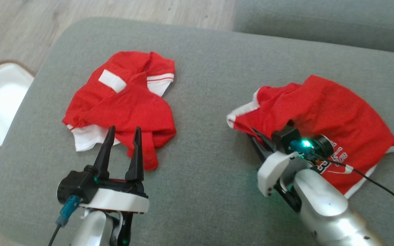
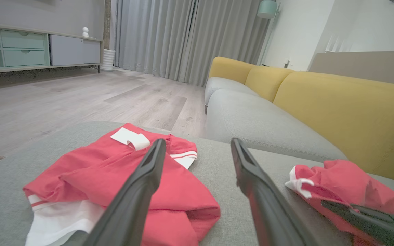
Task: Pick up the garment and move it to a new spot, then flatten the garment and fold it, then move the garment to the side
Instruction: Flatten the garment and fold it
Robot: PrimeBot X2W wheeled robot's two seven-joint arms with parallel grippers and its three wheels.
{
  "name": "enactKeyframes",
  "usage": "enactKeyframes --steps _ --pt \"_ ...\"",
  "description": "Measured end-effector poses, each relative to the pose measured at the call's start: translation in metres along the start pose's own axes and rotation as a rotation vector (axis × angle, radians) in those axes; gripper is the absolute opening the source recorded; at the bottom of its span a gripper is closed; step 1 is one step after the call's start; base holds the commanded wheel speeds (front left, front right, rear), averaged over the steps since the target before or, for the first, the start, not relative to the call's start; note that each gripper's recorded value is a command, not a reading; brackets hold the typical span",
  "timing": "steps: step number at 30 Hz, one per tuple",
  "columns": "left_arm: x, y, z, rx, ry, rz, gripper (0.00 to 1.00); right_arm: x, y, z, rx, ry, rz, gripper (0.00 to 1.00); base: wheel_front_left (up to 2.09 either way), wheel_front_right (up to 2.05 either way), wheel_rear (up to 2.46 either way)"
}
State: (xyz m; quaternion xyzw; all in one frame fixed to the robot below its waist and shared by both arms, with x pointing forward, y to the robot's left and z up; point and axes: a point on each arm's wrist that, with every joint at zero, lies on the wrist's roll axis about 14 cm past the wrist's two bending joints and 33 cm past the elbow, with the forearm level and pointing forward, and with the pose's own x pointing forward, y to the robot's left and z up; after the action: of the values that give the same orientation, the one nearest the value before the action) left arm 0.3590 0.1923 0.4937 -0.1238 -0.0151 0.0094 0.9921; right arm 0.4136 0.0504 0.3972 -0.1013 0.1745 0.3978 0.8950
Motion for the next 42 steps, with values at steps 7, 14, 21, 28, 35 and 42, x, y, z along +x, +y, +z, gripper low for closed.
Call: enactKeyframes --steps 7,14,21,28,35,42 --pt "-0.006 -0.015 0.008 -0.012 -0.029 -0.044 1.0 -0.014 0.0 0.131 0.011 -0.397 0.0 0.0 0.0 0.0 0.0" --pt "-0.014 -0.019 0.007 -0.004 -0.031 -0.051 1.0 -0.071 -0.04 0.279 0.05 -0.802 -0.08 0.0 0.0 0.0 0.0" --pt "-0.009 -0.029 0.006 -0.007 -0.03 -0.083 1.0 -0.119 -0.152 0.251 0.163 -0.742 -0.352 0.0 0.0 0.0 0.0" --pt "0.002 -0.042 -0.013 -0.008 0.029 -0.122 1.0 -0.153 -0.251 0.054 0.309 -0.217 -0.675 1.0 0.0 0.0 0.0" --pt "0.019 -0.051 -0.014 -0.005 0.032 -0.154 1.0 -0.183 -0.277 0.001 0.352 -0.132 -0.839 1.0 0.0 0.0 0.0" --pt "0.025 -0.054 -0.008 -0.001 0.011 -0.164 1.0 -0.171 -0.256 0.043 0.257 -0.302 -0.807 1.0 0.0 0.0 0.0"
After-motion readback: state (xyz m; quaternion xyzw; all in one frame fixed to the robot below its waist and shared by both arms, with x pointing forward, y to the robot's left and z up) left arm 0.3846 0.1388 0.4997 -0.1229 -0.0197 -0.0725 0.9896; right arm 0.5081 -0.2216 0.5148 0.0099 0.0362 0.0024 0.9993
